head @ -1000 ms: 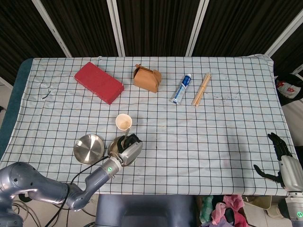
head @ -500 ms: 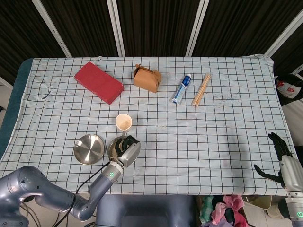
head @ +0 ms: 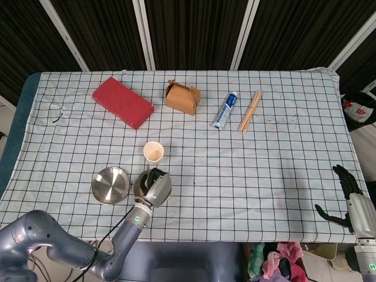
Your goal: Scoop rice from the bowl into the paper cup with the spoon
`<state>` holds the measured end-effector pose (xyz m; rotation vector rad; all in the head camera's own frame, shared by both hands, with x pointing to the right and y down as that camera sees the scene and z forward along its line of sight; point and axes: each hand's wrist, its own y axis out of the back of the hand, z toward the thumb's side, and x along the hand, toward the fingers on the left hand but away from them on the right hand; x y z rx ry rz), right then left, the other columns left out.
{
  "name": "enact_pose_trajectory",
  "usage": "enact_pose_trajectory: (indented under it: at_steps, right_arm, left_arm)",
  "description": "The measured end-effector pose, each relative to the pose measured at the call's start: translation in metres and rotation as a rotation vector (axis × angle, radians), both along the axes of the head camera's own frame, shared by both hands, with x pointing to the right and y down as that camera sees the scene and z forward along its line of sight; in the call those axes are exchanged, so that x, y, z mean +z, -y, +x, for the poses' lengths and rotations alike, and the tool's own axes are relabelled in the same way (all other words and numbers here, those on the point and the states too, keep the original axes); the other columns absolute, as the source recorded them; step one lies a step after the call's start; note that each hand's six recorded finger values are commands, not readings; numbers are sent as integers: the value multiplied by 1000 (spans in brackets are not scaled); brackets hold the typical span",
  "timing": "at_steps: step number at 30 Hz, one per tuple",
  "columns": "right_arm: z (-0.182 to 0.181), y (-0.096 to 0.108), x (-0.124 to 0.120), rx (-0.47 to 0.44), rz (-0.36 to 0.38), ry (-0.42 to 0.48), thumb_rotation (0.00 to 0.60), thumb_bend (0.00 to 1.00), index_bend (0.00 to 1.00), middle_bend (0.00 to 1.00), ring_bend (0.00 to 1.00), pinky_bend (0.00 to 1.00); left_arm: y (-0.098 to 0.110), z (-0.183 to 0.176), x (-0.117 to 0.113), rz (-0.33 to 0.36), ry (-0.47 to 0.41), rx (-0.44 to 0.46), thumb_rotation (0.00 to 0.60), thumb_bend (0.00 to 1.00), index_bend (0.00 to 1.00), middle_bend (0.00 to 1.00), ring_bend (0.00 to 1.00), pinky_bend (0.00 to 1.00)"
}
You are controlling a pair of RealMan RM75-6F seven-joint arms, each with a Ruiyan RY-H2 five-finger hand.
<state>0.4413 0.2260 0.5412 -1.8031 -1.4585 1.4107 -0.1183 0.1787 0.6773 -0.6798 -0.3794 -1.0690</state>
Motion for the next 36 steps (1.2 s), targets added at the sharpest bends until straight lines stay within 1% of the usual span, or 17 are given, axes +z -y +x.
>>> enact_pose_trajectory:
  at_steps: [4,8,13,18,25,27,36]
  right_arm:
    - [0,0,0,2,1,0,600,196,0,0,0,183]
    - [0,0,0,0,0,-1,600,195,0,0,0,183]
    - [0,0,-1,2,3,-2,600,196,0,0,0,183]
    - [0,0,-1,2,2,-2,600,196,0,0,0,183]
    - [1,0,-1,2,3,-2,600,196,0,0,0,183]
    - [1,0,-1,2,3,-2,600,196,0,0,0,184]
    - [1,0,-1,2,4,-2,600,196,0,0,0,183]
  left_arm:
    - [2,-8,0,-13,-13,-79,600,489,806,1000,1000,999]
    - [4,-12,-1,-19,-30,-129,600,491,806,1000,1000,1000]
    - [8,-17,-2,-44,-79,-219,600,492,807,1000,1000,1000]
    - [14,-20,-3,-49,-125,-283,600,492,807,1000,1000,1000]
    - [19,-25,-2,-78,-178,-397,600,493,807,1000,1000,1000]
    - [20,-26,-1,-81,-182,-412,600,493,807,1000,1000,1000]
    - [19,-20,1,-78,-195,-407,600,493,807,1000,1000,1000]
